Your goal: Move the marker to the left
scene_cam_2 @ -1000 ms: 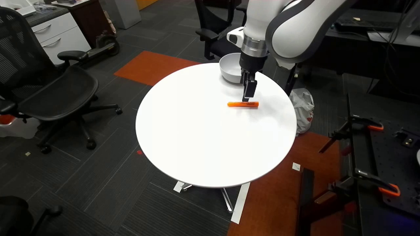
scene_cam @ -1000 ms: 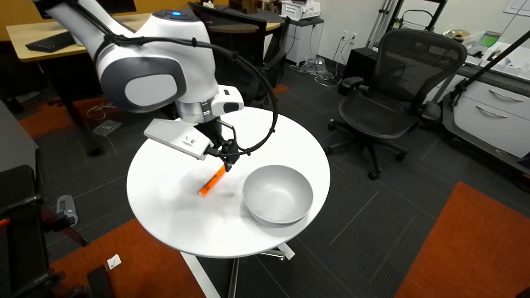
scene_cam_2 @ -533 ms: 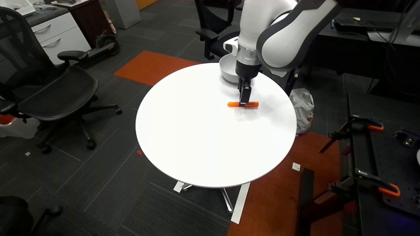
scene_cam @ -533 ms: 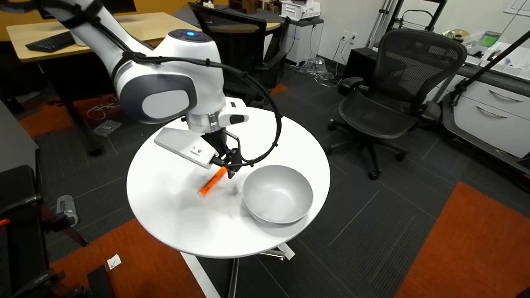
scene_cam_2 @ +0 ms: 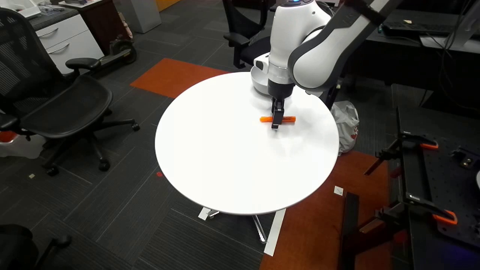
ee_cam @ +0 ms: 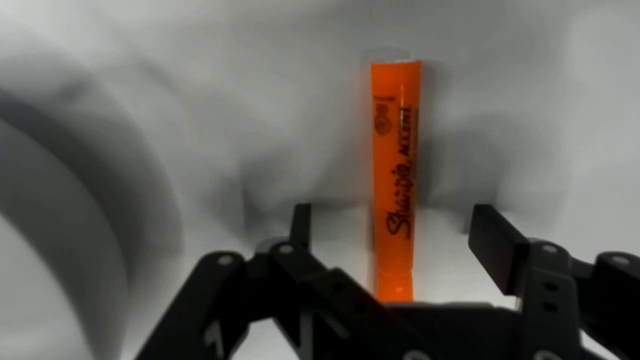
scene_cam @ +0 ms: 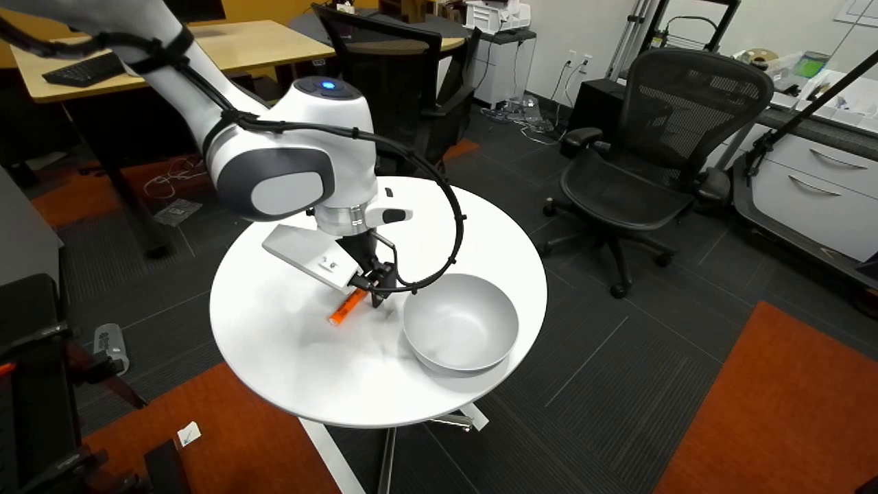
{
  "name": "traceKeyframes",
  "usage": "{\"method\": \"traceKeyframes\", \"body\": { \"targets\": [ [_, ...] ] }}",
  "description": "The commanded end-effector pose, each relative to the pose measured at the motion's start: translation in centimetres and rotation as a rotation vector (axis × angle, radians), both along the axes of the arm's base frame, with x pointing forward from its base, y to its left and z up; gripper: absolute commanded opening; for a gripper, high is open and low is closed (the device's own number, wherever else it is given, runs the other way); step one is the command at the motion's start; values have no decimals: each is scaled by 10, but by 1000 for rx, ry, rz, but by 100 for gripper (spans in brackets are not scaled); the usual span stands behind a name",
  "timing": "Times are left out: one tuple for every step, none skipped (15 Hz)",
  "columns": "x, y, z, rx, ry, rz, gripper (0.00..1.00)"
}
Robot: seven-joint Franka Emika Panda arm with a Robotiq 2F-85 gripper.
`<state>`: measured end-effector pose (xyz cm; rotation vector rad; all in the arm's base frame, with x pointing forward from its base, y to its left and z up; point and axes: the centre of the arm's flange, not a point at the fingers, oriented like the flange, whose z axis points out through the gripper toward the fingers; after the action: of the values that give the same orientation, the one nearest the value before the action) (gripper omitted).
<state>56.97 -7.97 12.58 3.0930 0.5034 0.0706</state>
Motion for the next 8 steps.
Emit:
{"method": "traceKeyframes", "body": {
  "targets": [
    [7,0,-6,9,9,-22,49],
    [9,0,-5,9,5,-24,43],
    [10,-1,-4,8,2,-25,35],
    [12,-1,-2,9,-2,-26,29],
    [13,-2,0,10,-8,-31,22],
    [12,-3,3,11,-16,-37,13],
    [12,-3,5,13,-21,-44,6],
    [12,-3,8,14,-27,-54,0]
  ]
}}
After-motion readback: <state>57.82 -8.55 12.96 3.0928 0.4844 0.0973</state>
